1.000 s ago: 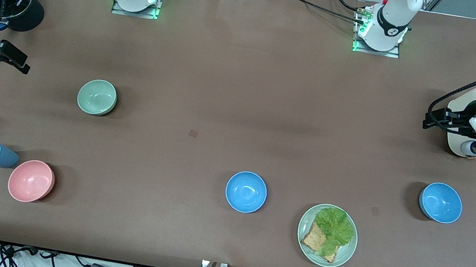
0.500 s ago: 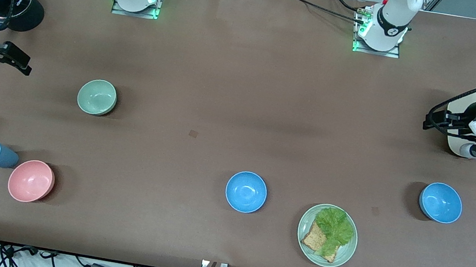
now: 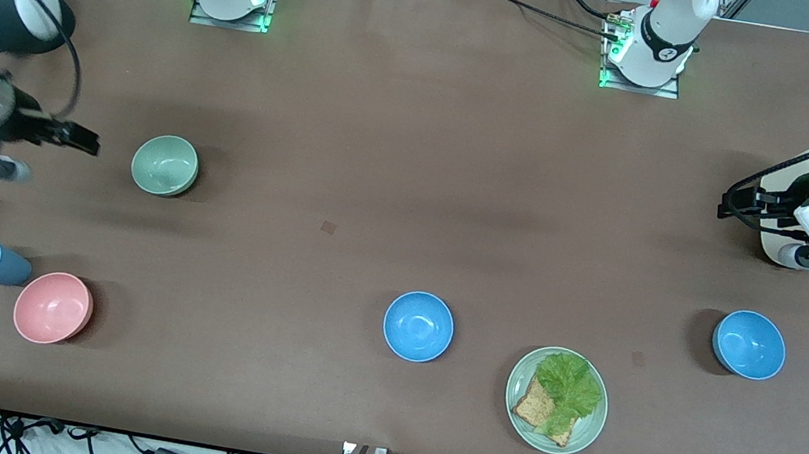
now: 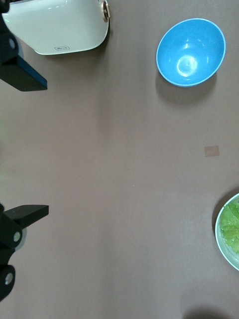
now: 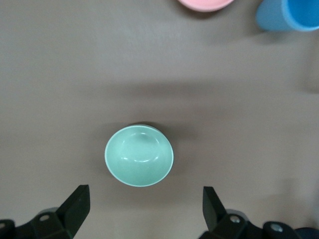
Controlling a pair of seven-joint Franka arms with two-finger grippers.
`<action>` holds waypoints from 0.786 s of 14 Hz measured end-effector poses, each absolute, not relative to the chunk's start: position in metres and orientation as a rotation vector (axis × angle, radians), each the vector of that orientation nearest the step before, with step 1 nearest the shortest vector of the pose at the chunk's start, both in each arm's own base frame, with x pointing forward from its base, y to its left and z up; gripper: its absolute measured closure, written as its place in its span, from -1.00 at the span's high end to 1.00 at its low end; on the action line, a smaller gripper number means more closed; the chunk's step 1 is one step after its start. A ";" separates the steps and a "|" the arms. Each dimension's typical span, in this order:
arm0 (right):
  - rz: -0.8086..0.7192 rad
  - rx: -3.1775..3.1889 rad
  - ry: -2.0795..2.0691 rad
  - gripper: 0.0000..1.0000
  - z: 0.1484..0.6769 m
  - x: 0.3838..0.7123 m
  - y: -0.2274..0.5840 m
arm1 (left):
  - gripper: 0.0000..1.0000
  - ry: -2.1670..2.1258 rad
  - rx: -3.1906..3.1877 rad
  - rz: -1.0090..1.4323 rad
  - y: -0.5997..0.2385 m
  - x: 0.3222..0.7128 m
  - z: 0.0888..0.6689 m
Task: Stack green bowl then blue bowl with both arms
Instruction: 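Reach the right gripper toward the pale green bowl, then grasp the green bowl with the right gripper while the left gripper reaches the blue bowl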
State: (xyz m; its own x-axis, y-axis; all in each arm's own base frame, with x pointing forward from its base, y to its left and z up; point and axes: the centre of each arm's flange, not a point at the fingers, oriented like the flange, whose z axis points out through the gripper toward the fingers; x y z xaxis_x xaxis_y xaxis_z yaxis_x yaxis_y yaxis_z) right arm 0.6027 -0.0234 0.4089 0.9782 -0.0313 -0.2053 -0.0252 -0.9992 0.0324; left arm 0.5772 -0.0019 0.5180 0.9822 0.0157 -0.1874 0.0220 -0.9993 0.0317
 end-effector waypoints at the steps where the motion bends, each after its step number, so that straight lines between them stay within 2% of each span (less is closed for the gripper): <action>1: -0.389 3.084 -0.045 1.00 0.381 0.606 -0.024 | 1.00 0.031 3.102 -0.300 0.000 0.578 0.515; 5: -0.547 3.047 -0.085 1.00 0.289 0.611 -0.041 | 1.00 -0.034 3.164 -0.335 0.014 0.588 0.502; 10: -0.690 3.017 -0.123 0.99 0.232 0.598 -0.058 | 1.00 -0.029 3.155 -0.318 0.101 0.635 0.433; 11: -0.717 3.010 -0.123 0.94 0.223 0.594 -0.058 | 1.00 -0.069 3.153 -0.291 0.118 0.646 0.416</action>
State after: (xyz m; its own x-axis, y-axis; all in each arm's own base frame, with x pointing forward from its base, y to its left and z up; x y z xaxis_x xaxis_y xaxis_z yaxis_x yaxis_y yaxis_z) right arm 0.5938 -0.0579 0.2234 0.8896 -0.0876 -0.4483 -0.0670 -0.9958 0.0616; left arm 0.6459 0.1179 0.4156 0.9821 -0.0413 -0.1835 -0.0461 -0.9987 -0.0218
